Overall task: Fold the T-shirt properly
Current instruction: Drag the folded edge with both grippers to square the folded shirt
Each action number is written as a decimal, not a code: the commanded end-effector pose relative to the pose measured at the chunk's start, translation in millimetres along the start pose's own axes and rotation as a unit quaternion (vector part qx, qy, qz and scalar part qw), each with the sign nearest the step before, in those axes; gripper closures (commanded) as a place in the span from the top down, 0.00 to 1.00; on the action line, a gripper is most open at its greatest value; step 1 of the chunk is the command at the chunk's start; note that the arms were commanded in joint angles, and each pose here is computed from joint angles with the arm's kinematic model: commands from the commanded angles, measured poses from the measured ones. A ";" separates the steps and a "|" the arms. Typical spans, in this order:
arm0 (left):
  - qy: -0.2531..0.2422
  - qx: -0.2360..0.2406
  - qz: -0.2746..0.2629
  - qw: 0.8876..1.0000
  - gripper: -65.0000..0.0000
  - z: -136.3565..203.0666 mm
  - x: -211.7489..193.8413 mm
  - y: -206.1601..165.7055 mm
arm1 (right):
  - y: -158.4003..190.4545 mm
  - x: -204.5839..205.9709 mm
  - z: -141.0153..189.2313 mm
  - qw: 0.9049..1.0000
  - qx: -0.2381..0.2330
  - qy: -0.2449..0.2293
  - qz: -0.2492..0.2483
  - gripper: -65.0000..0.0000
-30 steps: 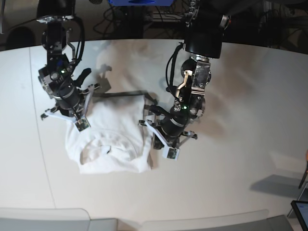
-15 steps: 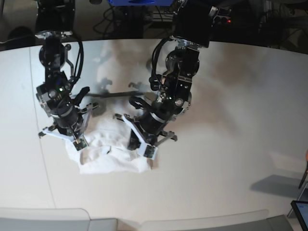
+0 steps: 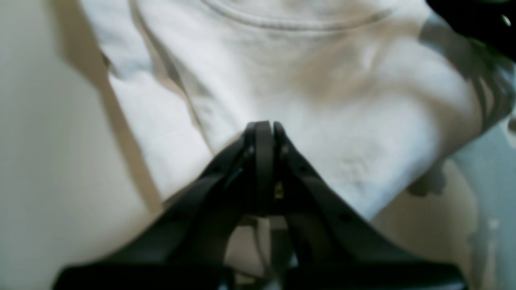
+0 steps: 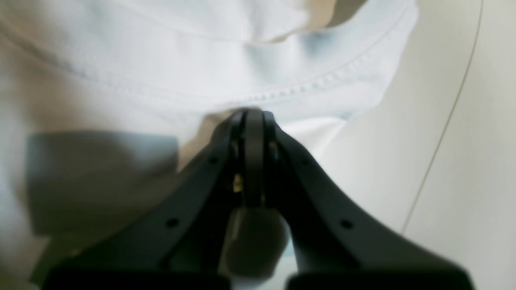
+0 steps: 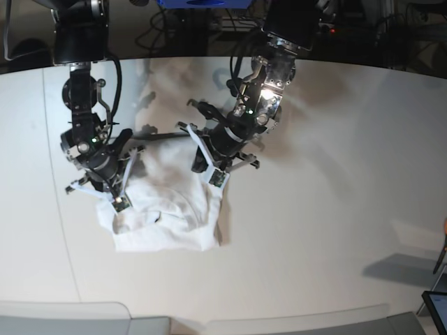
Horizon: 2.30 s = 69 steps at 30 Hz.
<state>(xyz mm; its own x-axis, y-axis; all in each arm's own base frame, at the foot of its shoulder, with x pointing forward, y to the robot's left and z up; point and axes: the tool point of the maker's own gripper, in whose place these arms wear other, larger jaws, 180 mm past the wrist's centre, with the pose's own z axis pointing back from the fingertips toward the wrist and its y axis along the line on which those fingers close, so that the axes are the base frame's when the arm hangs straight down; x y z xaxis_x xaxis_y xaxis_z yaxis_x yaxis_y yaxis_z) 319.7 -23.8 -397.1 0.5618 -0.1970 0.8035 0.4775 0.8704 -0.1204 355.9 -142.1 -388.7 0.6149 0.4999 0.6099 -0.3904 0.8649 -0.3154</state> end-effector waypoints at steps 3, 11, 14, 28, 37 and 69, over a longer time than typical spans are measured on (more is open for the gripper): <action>-0.001 0.012 -0.011 1.000 0.00 4.9 0.0 10.6 | -24.9 34.2 17.7 0.998 -0.037 -0.053 0.008 0.02; -0.074 0.030 -0.006 0.997 0.00 31.5 48.5 18.9 | -34.0 45.9 23.5 0.997 -0.049 -0.055 0.010 0.02; -0.097 0.037 0.006 0.995 0.00 32.1 67.4 22.9 | -30.8 42.7 16.9 0.998 -0.042 -0.046 0.009 0.02; -0.042 0.017 0.044 0.998 0.00 -36.0 66.4 13.4 | -26.4 27.1 6.1 0.999 -0.030 -0.028 0.005 0.02; -0.076 0.034 0.014 0.996 0.00 17.0 56.4 20.8 | -16.7 14.4 53.0 0.998 -0.049 -0.044 0.021 0.02; -0.094 0.060 -0.040 0.993 0.00 68.7 46.0 41.7 | 17.2 13.0 82.5 0.989 -0.032 -0.136 -0.042 0.02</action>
<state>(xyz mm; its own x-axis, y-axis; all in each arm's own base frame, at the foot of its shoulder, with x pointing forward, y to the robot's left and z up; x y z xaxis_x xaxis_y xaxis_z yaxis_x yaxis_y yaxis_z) 315.9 36.5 -335.4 0.4180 -0.2015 0.8858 0.4184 0.9082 0.0092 296.4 -120.6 -335.3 0.4596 0.4048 0.7905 -0.3117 0.9070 -0.2832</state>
